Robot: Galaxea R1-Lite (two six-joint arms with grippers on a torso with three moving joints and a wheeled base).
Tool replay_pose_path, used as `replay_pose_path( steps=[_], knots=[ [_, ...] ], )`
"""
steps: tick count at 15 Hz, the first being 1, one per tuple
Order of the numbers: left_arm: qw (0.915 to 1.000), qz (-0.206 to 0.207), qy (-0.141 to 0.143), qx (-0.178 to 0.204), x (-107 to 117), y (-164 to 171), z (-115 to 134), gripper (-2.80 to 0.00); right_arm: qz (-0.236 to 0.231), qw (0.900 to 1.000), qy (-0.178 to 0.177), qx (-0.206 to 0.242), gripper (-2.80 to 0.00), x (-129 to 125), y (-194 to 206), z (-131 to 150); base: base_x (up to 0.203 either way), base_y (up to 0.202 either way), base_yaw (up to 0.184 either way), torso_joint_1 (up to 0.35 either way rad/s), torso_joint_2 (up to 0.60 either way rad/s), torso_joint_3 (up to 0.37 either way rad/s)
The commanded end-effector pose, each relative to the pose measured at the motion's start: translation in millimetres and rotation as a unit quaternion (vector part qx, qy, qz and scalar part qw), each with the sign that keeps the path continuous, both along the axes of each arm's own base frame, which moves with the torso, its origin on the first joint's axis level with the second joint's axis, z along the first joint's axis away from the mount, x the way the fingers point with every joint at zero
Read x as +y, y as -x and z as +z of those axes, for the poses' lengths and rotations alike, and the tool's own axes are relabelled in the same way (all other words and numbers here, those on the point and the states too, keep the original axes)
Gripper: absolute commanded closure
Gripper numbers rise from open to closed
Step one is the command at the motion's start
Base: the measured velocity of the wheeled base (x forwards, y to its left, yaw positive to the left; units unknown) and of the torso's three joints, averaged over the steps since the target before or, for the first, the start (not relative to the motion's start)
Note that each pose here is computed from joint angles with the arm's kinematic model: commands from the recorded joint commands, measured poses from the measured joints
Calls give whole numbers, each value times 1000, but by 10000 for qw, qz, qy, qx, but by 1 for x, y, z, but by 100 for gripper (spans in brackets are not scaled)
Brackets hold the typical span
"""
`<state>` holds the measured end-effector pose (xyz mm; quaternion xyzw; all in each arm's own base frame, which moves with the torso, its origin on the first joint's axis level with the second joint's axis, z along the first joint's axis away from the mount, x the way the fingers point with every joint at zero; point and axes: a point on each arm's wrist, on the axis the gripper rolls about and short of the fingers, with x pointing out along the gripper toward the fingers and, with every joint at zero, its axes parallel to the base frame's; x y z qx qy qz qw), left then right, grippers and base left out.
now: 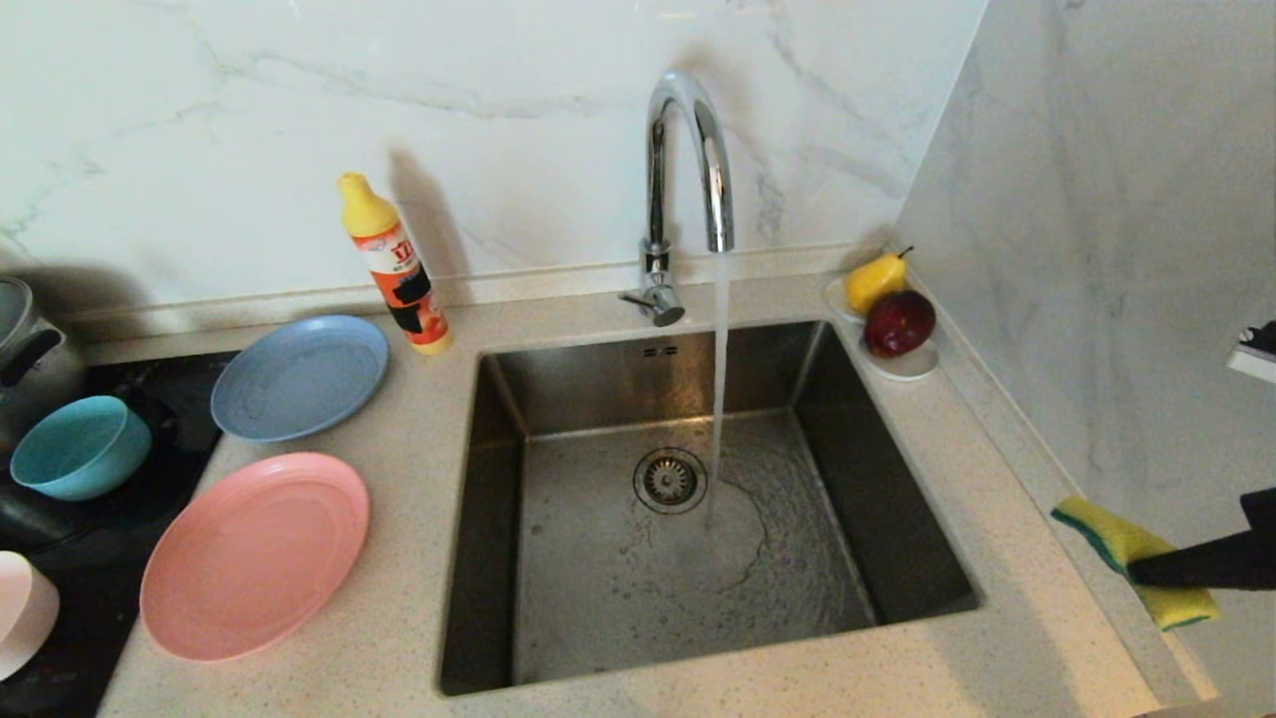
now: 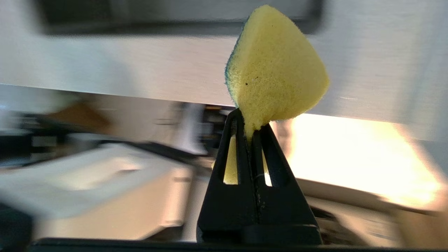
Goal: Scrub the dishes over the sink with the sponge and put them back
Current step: Put down the sponge
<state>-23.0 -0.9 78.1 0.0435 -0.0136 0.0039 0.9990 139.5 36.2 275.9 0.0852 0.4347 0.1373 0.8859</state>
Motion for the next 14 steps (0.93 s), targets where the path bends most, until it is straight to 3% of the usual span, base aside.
replay_pose_path(
  steps=[1,7,14],
  knots=[
    [9999,-1,-2,106,0,-2,-5,0,14,9983,574,-66,0,-3,11,-11,0,0,0,0,0,0],
    [9999,1,-2,106,0,-2,-5,0,-187,9867,1458,-688,0,-7,14,-57,0,0,0,0,0,0],
    [9999,3,-2,106,0,-2,-5,0,-308,9815,1496,-1155,0,-1,-1,-92,0,0,0,0,0,0]
  ],
)
